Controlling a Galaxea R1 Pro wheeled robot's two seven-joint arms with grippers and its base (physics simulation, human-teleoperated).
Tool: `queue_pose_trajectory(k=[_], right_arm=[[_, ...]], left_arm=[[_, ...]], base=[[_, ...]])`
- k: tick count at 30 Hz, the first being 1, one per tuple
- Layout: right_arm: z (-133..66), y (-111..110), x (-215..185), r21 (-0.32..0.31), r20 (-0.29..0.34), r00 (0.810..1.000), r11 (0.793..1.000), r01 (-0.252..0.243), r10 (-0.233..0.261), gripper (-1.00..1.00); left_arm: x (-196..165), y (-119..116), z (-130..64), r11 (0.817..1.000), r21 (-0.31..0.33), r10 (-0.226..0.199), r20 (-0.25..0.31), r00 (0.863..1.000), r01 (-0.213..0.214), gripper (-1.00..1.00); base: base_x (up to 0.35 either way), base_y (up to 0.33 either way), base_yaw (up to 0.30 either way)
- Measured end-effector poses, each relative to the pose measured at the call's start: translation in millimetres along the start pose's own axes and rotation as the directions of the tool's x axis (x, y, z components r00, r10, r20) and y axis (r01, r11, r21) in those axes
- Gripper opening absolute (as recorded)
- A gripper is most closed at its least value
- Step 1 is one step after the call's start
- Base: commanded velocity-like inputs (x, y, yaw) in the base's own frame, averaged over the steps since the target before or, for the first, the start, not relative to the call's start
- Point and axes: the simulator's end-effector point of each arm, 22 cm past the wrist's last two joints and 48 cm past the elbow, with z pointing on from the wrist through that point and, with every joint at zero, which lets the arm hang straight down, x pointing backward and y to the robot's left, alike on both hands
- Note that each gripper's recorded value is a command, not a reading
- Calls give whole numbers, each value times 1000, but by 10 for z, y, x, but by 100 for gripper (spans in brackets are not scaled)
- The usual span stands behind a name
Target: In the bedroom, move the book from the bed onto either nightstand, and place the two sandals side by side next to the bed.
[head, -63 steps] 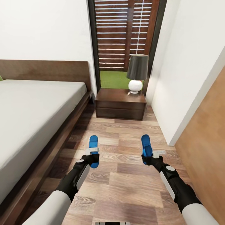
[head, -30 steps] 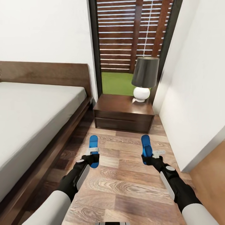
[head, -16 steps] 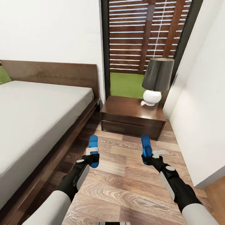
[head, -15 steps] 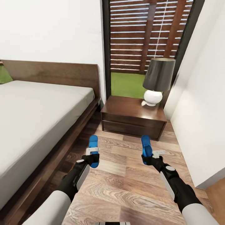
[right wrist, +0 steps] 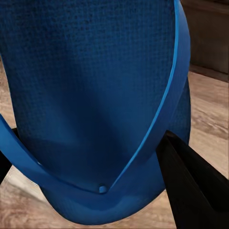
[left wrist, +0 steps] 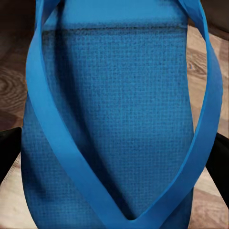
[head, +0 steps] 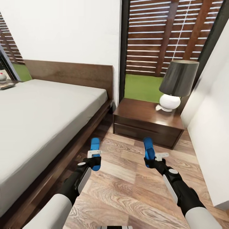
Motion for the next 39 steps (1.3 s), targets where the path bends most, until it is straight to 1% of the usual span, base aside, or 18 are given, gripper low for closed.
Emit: queue_pose_trajectory(k=[13,28,39], right_arm=[[0,1,1,0,0,1000,1000,0,0,-100],[-32,0,-76,1,13,1000,1000,1,-1,-100],[-69,3,-159,0,28,1000,1000,2,-2,-100]], left_arm=[[4,0,0,1000,0,0,-1,1000,0,-100],[-72,-10,-42,1000,1,0,13,1000,0,-100],[-149,-23,-89,1000,2,1,27,1000,-1,-100]], base=[[136,-190,240],[6,-20,204],[0,-244,154]])
